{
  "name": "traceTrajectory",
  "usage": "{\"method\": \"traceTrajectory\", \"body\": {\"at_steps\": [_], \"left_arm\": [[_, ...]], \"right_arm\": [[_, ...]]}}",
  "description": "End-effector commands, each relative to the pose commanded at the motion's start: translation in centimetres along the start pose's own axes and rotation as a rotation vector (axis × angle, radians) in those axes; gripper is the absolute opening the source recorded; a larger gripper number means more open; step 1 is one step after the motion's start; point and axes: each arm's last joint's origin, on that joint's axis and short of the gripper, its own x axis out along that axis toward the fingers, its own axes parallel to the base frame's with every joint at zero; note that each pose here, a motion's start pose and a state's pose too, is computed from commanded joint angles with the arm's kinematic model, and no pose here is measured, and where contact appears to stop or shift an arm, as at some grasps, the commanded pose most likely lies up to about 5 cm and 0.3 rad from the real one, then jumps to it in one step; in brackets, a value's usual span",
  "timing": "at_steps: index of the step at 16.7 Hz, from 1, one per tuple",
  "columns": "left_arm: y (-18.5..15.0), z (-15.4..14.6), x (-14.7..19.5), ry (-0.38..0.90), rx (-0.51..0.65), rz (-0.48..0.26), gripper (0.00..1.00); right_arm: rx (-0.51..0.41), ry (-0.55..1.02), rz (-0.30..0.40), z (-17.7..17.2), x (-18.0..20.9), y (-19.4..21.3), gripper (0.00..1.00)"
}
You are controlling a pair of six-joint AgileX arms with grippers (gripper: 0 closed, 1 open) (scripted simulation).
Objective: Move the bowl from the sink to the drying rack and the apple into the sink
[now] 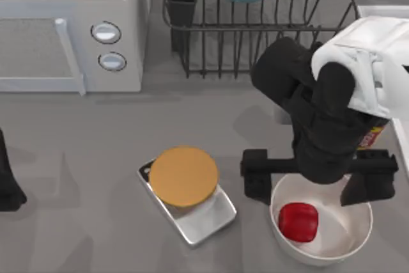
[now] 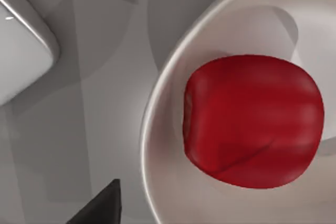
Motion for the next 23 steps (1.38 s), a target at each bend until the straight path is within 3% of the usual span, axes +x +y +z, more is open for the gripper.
{"method": "traceTrajectory", "body": {"at_steps": [5, 14, 21, 23], "left_arm": [[0.0, 0.0, 0.0, 0.000, 0.000, 0.000, 1.00], [0.0, 0.0, 0.0, 0.000, 0.000, 0.000, 1.00], [0.0, 0.0, 0.0, 0.000, 0.000, 0.000, 1.00], [0.0, 0.0, 0.0, 0.000, 0.000, 0.000, 1.00]], "right_arm": [[0.000, 0.006, 0.001, 0.0, 1.0, -0.1, 1.00], [0.005, 0.030, -0.018, -0.2, 9.9, -0.4, 1.00], [0.000, 0.000, 0.000, 0.0, 10.8, 0.0, 1.00], [0.000, 0.000, 0.000, 0.0, 10.8, 0.0, 0.85]]}}
